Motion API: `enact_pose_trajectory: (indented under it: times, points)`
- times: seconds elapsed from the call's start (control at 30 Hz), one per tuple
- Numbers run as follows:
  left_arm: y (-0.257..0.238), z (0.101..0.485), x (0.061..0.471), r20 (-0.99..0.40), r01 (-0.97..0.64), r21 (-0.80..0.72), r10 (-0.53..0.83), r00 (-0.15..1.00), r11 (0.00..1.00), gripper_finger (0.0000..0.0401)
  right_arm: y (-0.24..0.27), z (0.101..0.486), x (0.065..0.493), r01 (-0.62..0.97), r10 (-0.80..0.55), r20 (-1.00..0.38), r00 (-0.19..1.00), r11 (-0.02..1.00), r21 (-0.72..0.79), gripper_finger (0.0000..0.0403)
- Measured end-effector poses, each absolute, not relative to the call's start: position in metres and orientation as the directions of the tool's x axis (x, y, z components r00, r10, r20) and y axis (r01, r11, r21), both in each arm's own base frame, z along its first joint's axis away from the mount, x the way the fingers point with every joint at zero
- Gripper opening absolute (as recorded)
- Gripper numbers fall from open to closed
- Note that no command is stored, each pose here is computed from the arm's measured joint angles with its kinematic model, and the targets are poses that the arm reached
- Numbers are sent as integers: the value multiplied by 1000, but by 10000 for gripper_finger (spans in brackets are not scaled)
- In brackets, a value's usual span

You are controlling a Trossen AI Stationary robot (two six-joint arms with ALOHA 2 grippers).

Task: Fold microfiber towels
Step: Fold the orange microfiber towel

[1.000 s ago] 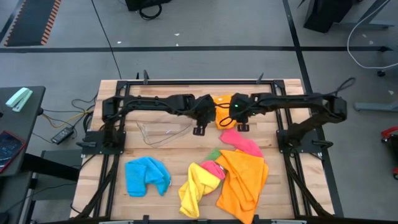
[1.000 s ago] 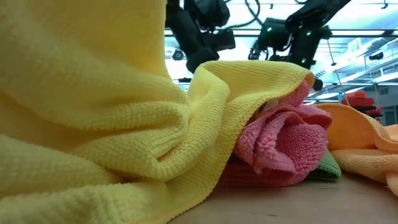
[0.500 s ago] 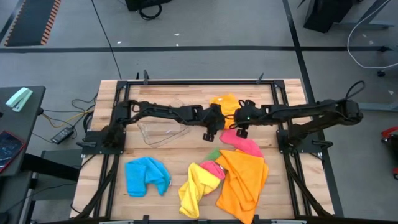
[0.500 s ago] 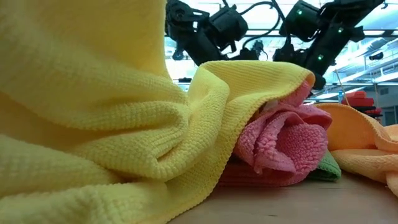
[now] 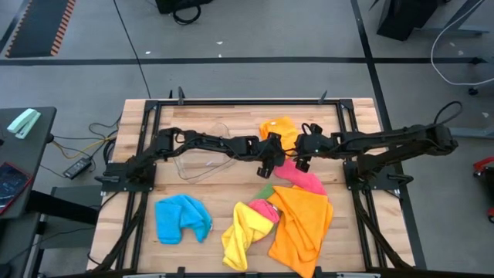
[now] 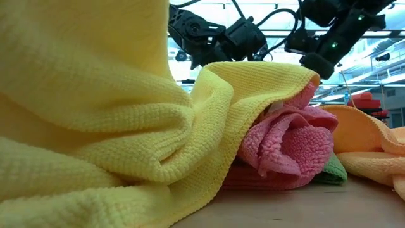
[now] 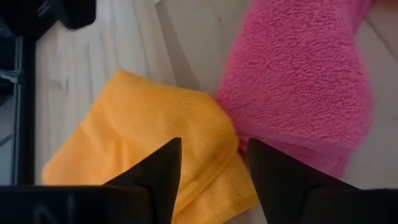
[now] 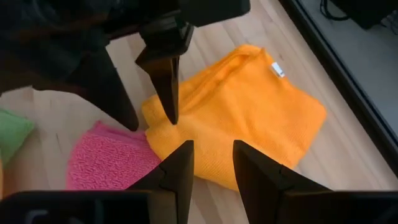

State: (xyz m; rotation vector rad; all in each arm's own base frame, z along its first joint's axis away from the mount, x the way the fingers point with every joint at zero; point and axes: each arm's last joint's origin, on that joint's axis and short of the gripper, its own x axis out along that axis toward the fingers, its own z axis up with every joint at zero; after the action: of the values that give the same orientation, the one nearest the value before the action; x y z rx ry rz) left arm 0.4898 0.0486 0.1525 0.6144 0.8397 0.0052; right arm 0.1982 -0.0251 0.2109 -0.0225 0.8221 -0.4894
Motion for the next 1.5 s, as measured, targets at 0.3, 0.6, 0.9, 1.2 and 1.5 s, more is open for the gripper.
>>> enact_pose_trajectory:
  times: [0.3, 0.6, 0.9, 1.2, 1.5]
  points:
    - [49, 138, 491, -714, 263, 505, 227, 663, 822, 169, -24, 197, 194, 439, -432, -701, 568, 879, -187, 119]
    - [51, 135, 494, -697, 252, 518, 232, 679, 817, 161, -24, 194, 194, 447, -432, -691, 579, 877, -175, 119]
    - [55, 134, 495, -689, 233, 519, 241, 683, 822, 85, -23, 194, 194, 439, -424, -690, 587, 882, -169, 119]
    - [61, 170, 490, -627, 146, 558, 300, 719, 817, 18, -18, 193, 195, 372, -403, -682, 610, 906, -203, 119]
    - [77, 215, 478, -569, 83, 593, 344, 747, 801, 17, -21, 168, 193, 402, -417, -599, 683, 900, -168, 119]
